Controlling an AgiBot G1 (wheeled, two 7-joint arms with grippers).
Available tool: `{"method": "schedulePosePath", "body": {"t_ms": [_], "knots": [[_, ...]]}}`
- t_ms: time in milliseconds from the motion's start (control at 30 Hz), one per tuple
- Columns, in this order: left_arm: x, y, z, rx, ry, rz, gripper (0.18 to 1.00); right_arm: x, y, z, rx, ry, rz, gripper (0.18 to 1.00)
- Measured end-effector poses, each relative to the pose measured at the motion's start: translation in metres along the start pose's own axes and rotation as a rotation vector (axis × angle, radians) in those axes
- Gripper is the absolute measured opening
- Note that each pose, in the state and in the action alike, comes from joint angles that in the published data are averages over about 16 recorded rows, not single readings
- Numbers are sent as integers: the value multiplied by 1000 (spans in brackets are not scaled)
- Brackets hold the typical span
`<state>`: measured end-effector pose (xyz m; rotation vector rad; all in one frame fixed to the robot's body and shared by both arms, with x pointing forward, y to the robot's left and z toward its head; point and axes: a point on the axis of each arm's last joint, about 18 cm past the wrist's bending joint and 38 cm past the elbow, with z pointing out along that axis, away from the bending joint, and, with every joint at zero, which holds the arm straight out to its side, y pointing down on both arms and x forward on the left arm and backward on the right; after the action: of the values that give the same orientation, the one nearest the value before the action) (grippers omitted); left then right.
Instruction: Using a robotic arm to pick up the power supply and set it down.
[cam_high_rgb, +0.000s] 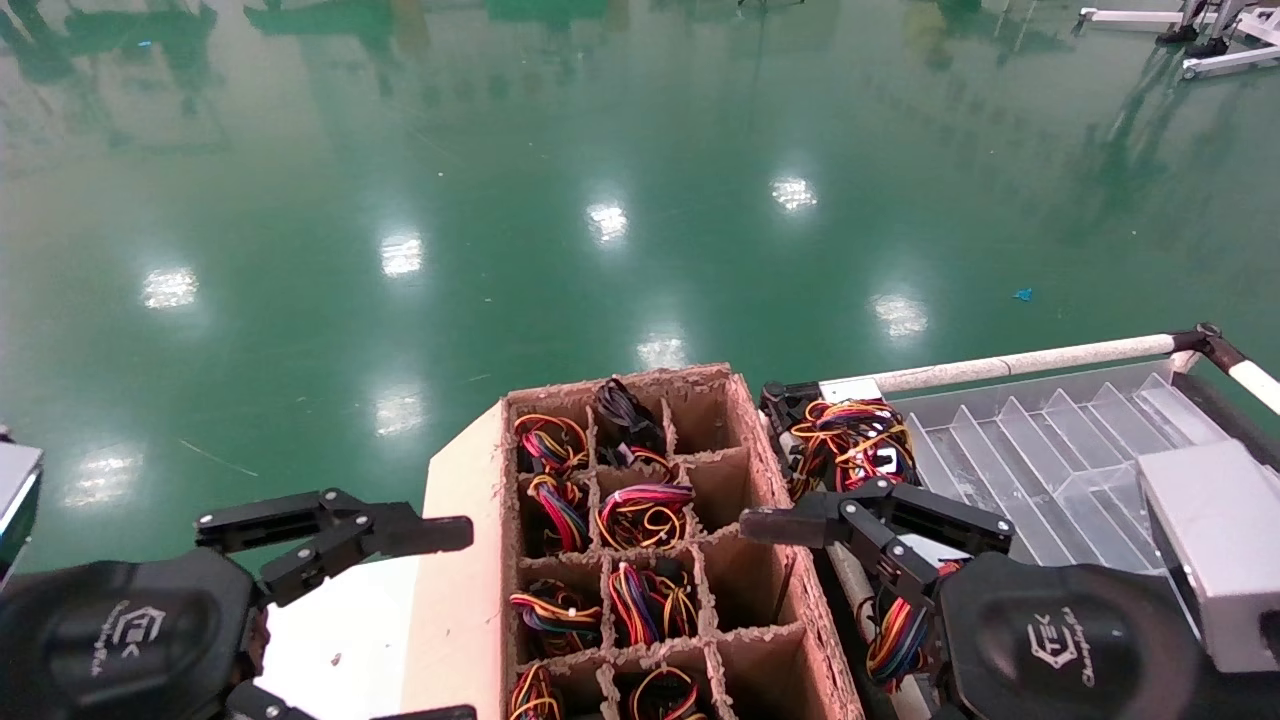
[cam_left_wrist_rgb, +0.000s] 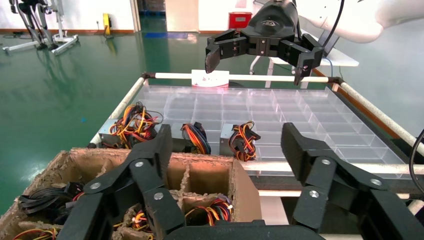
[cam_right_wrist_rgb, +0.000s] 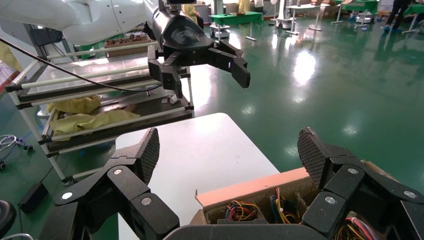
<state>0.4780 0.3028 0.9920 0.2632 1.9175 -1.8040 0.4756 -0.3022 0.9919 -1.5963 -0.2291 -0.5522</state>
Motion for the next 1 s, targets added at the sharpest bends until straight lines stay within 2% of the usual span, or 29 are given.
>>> {"method": "schedulePosePath", "body": {"t_ms": [300,600,800,1000], "knots": [[0,0,0,0,0,0,668,8,14,6,-41,30,18,1000],[0,0,0,0,0,0,448,28,51,30,-149,81,65,1000],[0,0,0,0,0,0,337,43,77,52,-218,91,97,1000],[0,0,0,0,0,0,261,58,101,73,-280,99,116,998]]}}
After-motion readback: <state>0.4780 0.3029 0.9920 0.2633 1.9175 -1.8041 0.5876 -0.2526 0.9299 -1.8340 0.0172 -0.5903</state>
